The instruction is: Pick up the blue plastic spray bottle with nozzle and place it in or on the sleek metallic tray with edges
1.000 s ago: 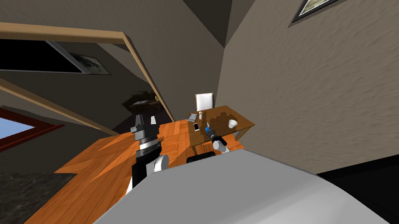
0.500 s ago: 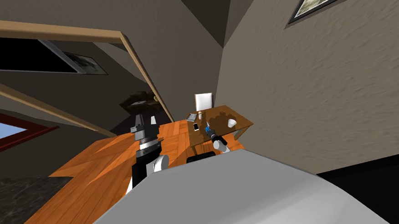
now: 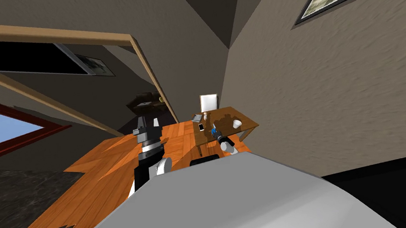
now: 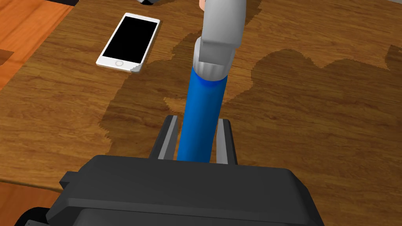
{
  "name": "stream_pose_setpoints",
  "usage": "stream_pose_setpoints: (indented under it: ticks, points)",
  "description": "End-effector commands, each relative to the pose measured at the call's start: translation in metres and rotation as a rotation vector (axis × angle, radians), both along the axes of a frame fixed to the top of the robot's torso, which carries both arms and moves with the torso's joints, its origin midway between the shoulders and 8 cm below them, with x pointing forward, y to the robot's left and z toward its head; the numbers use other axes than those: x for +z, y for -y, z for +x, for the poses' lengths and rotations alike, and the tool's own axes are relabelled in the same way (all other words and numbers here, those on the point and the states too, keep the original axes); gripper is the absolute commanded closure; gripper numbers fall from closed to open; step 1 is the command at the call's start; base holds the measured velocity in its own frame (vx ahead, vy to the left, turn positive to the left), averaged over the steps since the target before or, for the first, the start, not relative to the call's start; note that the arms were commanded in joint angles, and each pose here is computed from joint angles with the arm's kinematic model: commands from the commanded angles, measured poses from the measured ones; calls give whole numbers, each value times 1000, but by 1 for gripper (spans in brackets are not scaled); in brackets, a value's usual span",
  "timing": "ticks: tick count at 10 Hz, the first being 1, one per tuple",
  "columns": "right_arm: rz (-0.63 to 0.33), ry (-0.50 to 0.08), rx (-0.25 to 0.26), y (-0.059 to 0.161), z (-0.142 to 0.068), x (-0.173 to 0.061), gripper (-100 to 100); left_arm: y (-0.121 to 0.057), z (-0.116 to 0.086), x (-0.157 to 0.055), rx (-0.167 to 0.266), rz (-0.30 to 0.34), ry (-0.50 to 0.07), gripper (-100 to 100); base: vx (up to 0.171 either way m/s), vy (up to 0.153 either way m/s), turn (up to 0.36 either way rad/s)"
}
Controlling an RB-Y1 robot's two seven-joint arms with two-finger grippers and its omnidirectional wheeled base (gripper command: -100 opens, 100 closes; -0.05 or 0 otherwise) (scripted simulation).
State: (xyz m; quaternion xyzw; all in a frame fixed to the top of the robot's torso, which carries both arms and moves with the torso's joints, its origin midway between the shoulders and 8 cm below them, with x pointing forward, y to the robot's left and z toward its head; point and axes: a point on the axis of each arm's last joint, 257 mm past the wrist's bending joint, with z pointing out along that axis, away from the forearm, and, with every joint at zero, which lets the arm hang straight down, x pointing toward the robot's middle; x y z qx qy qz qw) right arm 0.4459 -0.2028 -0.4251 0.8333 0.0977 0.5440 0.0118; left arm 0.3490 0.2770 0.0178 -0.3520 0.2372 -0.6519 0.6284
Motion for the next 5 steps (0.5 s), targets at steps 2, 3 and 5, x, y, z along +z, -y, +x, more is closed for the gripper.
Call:
stream_pose_setpoints:
  ticks: [2, 3, 5]
  points:
    - [-43, -29, 35, 13, -3, -7, 100, 0, 0, 0, 0, 0, 0, 0, -118, 144, 54]
    - [-55, -34, 48, 17, -1, -6, 100, 0, 0, 0, 0, 0, 0, 0, -88, 174, 66]
    - [-75, -42, 74, 24, 5, -2, 100, 0, 0, 0, 0, 0, 0, 0, -46, 191, 100]
